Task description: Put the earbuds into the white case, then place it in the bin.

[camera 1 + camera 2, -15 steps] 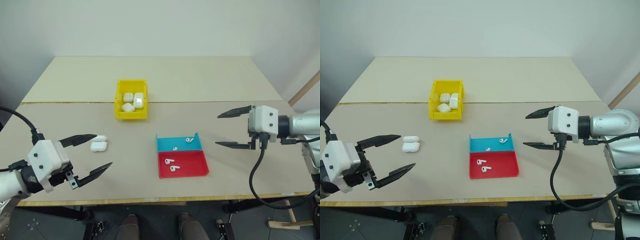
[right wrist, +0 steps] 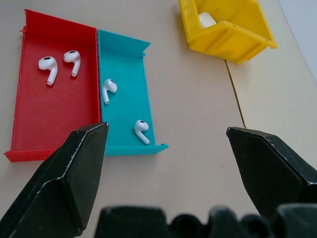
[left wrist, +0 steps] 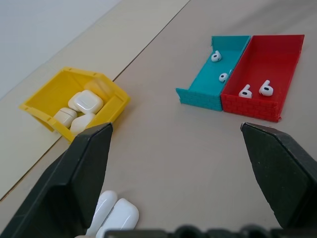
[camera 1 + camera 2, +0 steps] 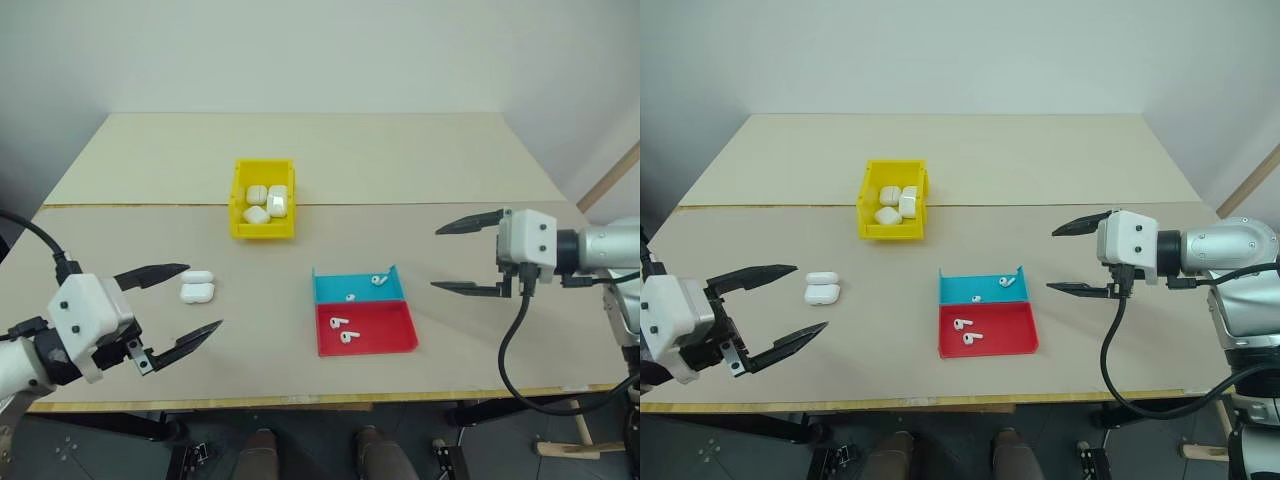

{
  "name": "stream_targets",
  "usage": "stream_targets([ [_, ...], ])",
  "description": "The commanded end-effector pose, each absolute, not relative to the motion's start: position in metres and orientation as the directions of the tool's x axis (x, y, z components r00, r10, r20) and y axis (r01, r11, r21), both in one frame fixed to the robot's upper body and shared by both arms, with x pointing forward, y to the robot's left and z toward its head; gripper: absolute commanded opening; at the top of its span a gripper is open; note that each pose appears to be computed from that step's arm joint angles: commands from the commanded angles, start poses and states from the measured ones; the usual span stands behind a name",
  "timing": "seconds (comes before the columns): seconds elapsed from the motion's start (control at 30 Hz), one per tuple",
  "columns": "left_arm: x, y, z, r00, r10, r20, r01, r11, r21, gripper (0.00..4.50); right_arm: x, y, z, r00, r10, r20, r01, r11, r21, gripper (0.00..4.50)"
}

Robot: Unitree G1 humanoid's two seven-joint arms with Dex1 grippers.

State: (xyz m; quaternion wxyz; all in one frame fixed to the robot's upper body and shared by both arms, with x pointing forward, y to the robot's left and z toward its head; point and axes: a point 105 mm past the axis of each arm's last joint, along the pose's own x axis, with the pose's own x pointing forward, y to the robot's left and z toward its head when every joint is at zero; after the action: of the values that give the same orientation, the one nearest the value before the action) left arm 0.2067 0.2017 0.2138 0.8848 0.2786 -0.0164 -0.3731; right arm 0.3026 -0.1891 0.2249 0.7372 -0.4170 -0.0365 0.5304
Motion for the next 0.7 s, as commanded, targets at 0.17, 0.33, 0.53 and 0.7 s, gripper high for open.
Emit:
stream_targets([
  [0.17,0.207,0.195,0.215,0.791,-0.572,-0.218,0.588,0.609,0.533,4.50,0.301,-0.186,0.241,0.445,0.820,-0.361,-0.710,0.078,-0.700,4.47],
  [0.33,0.206,0.195,0.214,0.812,-0.515,-0.275,0.579,0.648,0.495,4.50,0.296,-0.185,0.241,0.458,0.820,-0.344,-0.702,0.096,-0.706,4.47],
  [0.53,0.229,0.215,0.197,0.874,-0.270,-0.404,0.429,0.820,0.379,4.50,0.290,-0.184,0.238,0.475,0.817,-0.326,-0.697,0.123,-0.707,4.47],
  [0.7,0.249,0.219,0.190,0.882,-0.179,-0.436,0.302,0.925,0.231,4.50,0.289,-0.186,0.234,0.485,0.810,-0.329,-0.700,0.134,-0.702,4.47],
])
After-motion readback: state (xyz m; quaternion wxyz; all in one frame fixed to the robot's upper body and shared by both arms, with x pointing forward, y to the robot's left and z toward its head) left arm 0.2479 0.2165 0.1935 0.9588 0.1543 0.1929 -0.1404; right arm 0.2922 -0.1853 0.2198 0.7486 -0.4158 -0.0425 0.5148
